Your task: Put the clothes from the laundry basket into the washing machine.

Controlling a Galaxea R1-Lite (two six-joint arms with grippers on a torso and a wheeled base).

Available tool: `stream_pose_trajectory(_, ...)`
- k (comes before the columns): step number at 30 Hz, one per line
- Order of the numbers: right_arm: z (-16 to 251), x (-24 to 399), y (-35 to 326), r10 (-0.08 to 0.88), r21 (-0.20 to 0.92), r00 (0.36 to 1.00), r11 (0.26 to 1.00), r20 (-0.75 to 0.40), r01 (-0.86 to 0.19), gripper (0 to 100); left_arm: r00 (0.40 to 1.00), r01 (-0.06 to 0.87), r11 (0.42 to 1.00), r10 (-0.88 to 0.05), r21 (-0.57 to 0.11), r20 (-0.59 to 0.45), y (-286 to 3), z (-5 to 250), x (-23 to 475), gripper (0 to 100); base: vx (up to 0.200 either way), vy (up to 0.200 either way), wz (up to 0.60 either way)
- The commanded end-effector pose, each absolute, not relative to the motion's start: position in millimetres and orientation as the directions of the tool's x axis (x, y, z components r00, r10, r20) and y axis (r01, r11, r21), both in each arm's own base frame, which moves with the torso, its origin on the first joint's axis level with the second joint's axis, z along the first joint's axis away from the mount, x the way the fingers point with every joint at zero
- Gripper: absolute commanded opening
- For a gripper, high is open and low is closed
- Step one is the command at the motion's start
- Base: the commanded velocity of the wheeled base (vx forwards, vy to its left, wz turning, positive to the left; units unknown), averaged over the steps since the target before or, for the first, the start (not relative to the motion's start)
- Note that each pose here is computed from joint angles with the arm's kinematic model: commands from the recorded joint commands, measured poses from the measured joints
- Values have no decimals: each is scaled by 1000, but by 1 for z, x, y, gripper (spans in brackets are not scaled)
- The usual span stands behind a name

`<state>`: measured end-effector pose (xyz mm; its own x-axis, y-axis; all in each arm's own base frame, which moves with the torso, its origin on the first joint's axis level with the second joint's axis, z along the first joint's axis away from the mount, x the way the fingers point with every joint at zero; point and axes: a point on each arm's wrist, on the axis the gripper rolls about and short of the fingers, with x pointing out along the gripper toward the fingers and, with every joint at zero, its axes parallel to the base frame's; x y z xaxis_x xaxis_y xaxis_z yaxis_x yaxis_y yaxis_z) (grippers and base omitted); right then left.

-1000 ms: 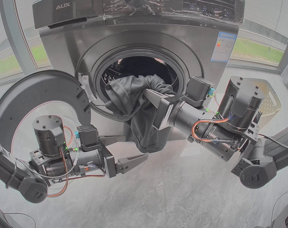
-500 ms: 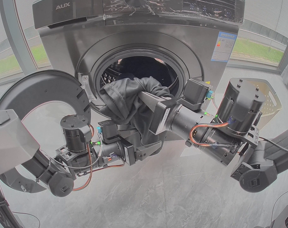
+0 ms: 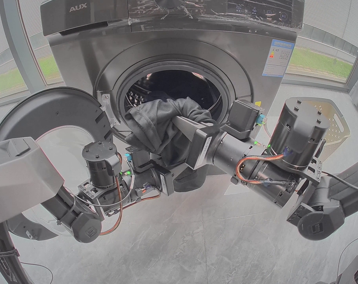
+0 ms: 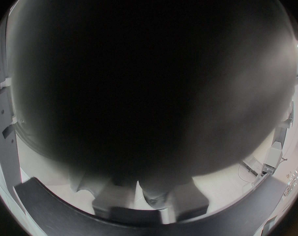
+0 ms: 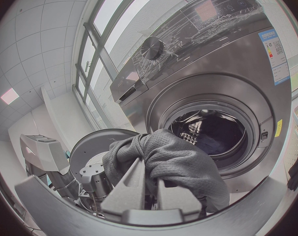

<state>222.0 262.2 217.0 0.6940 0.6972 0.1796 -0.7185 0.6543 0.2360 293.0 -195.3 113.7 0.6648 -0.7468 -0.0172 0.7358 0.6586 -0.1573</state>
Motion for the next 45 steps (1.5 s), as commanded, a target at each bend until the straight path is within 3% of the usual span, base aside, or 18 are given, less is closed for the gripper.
stream_pose_trajectory(1,216,225,259,690,235,702,663,176,-711,0,659,744,651,-752,-151,7,-197,118,289,0,0,0,0)
stream_pose_trajectory(7,210,227,257,685,234,712,675,152,-700,0,657,750,648,-753,-132,43,-197,128,264,0,0,0,0)
stream_pose_trajectory(14,178,229,258,693,229,719,693,49,-684,0,584,812,575,-805,-103,109,-184,145,205,0,0,0,0)
stream_pose_trajectory(20,175,228,263,701,227,710,681,73,-696,0,562,827,555,-810,-88,168,-171,157,194,0,0,0,0)
stream_pose_trajectory(21,174,229,264,701,229,710,681,73,-696,100,566,824,561,-805,-83,178,-171,159,195,0,0,0,0)
stream_pose_trajectory(24,172,229,264,700,248,711,679,67,-691,100,568,822,564,-799,-79,197,-171,163,198,0,0,0,0)
stream_pose_trajectory(31,182,229,248,676,259,733,695,81,-670,100,637,763,642,-731,-72,245,-155,174,223,0,0,0,0)
stream_pose_trajectory(37,180,241,233,605,255,793,758,70,-601,100,683,717,694,-677,-73,274,-151,179,242,0,0,0,0)
stream_pose_trajectory(45,156,243,219,573,236,819,799,-23,-553,100,711,671,738,-611,-74,349,-151,196,252,0,0,0,0)
